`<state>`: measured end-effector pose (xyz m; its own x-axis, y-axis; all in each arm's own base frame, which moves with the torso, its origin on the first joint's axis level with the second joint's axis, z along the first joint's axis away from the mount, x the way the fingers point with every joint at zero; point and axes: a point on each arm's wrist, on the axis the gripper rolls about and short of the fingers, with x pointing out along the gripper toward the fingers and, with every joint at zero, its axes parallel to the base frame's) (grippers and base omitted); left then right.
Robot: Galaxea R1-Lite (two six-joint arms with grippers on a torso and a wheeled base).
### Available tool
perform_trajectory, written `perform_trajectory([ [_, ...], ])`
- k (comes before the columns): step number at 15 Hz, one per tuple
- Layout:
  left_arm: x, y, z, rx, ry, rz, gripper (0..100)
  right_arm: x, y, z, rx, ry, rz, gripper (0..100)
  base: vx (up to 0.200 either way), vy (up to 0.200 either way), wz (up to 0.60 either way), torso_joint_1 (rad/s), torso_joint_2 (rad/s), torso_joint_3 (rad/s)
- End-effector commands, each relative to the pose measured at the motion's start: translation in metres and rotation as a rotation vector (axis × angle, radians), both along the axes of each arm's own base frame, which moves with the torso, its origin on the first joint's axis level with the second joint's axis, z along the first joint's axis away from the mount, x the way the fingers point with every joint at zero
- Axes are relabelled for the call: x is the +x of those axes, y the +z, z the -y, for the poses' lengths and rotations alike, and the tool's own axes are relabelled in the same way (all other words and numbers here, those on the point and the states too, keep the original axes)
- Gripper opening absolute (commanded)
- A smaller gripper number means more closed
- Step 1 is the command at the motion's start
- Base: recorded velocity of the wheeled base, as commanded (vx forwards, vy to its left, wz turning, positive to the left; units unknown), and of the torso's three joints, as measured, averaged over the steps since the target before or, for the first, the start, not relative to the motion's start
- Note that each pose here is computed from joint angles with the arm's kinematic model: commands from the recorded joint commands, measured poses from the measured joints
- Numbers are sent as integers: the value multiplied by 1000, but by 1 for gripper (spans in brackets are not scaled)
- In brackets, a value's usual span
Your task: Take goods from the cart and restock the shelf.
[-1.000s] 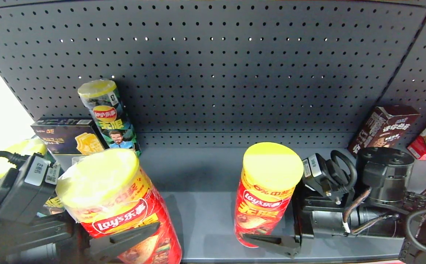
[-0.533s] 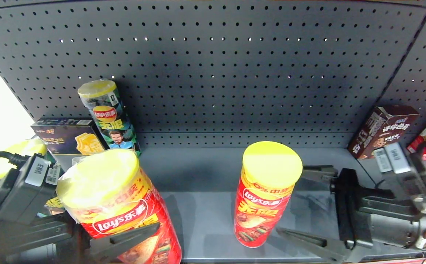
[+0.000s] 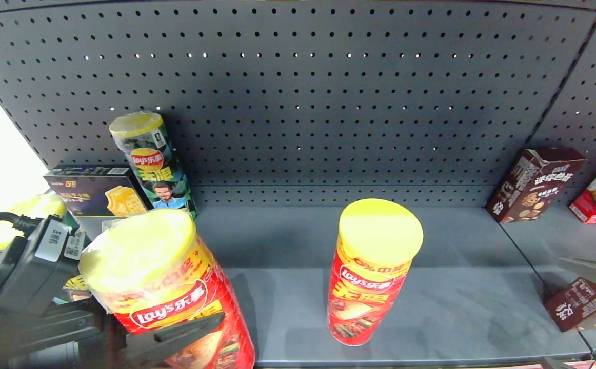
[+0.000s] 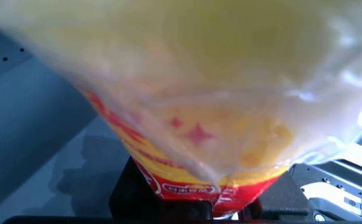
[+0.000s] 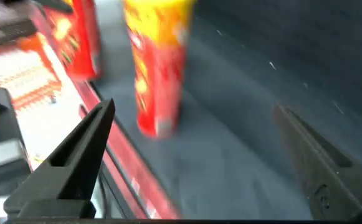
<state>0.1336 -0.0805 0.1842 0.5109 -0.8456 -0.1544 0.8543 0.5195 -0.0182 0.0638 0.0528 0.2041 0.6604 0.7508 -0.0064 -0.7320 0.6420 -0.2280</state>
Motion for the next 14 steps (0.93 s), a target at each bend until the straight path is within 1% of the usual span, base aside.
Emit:
perform_trajectory([
  [1,0,0,0,0,0,0,0,-47,-21,39,72,-136,28,100,0,0,0,0,0,0],
  [2,0,1,0,-1,0,1,0,-52,-27,43,73,-164,23,100,0,0,0,0,0,0],
  [4,1,0,1,0,0,0,0,-70,-50,58,70,-275,15,100,0,0,0,0,0,0],
  [5,1,0,1,1,-2,-3,0,-76,-56,62,74,-307,19,100,0,0,0,0,0,0],
  [7,1,-1,1,3,-4,-3,0,-86,-70,67,75,-373,10,100,0,0,0,0,0,0],
  [9,1,0,1,2,-4,1,0,-96,-88,68,122,-469,7,100,0,0,0,0,0,0],
  [11,1,0,1,2,-4,1,0,-94,-104,67,137,-566,-30,100,0,0,0,0,0,0],
  [12,0,0,1,3,-7,0,0,-93,-106,68,150,-620,-32,100,0,0,0,0,0,0],
  [13,1,0,2,3,-8,0,0,-91,-109,68,152,-647,-42,100,0,0,0,0,0,0],
  [14,0,-1,3,4,-16,-2,0,-87,-121,68,151,-714,-65,100,0,0,0,0,0,0],
])
